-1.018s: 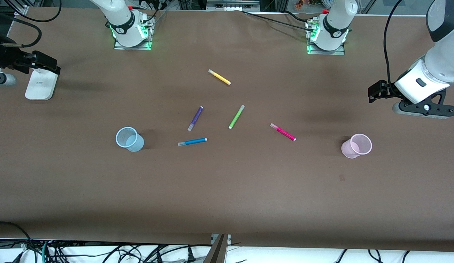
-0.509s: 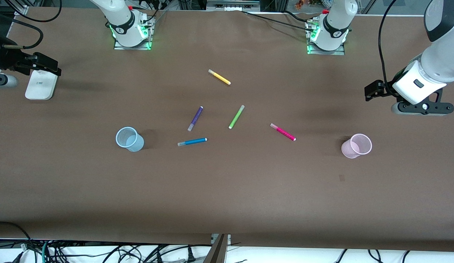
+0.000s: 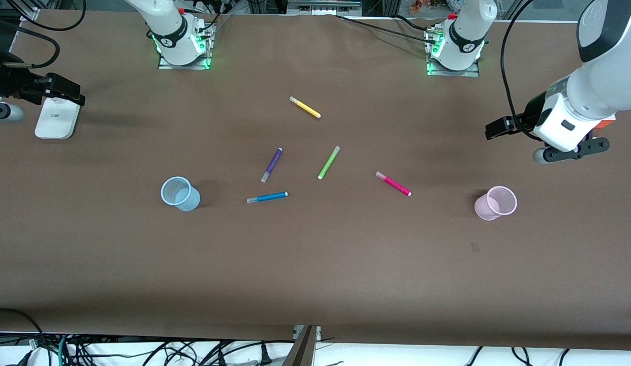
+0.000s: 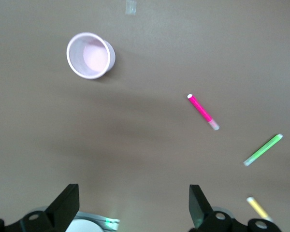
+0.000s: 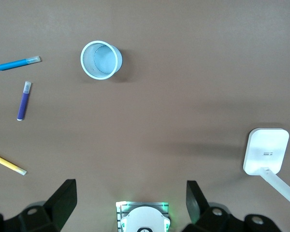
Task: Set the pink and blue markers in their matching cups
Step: 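Reach the left gripper to the pink marker while the right gripper approaches blue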
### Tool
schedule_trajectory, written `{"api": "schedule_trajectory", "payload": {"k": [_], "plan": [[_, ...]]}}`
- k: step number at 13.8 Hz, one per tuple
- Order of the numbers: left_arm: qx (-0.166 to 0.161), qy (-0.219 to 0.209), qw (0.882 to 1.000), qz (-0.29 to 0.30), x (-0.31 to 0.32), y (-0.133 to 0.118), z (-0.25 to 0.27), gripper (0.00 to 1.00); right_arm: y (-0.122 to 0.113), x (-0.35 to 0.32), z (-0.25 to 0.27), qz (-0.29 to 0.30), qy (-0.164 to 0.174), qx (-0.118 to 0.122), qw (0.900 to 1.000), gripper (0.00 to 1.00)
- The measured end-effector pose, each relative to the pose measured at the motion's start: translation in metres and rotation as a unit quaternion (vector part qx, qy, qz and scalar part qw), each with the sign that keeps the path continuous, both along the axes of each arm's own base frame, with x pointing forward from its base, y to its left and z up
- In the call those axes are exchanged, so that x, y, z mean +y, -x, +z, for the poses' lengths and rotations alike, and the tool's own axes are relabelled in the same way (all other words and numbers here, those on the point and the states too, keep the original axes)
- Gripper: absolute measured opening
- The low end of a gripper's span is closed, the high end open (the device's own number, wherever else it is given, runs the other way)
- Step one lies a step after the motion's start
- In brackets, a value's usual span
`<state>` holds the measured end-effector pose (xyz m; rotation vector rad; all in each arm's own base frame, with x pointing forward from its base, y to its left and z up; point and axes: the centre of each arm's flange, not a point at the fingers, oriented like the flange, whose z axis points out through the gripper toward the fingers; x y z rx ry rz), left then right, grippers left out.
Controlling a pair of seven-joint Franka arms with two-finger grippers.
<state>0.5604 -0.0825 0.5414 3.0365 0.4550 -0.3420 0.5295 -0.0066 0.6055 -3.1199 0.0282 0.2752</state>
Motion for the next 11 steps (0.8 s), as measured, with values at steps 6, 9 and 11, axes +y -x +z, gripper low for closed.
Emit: {"api": "schedule_trajectory", "payload": {"k": [6, 9, 11], "plan": [[0.038, -0.012, 0.992, 0.119, -0.071, -0.005, -0.039, 1.00, -0.021, 0.029, -0.028, 0.065, -0.004, 0.000, 0.998, 1.00], [0.043, -0.008, 0.988, 0.150, -0.103, -0.019, -0.083, 1.00, -0.024, 0.038, -0.032, 0.073, -0.004, -0.001, 0.997, 1.00], [0.048, -0.008, 0.982, 0.181, -0.119, -0.027, -0.112, 1.00, -0.025, 0.040, -0.031, 0.074, -0.004, -0.004, 0.997, 1.00]]}}
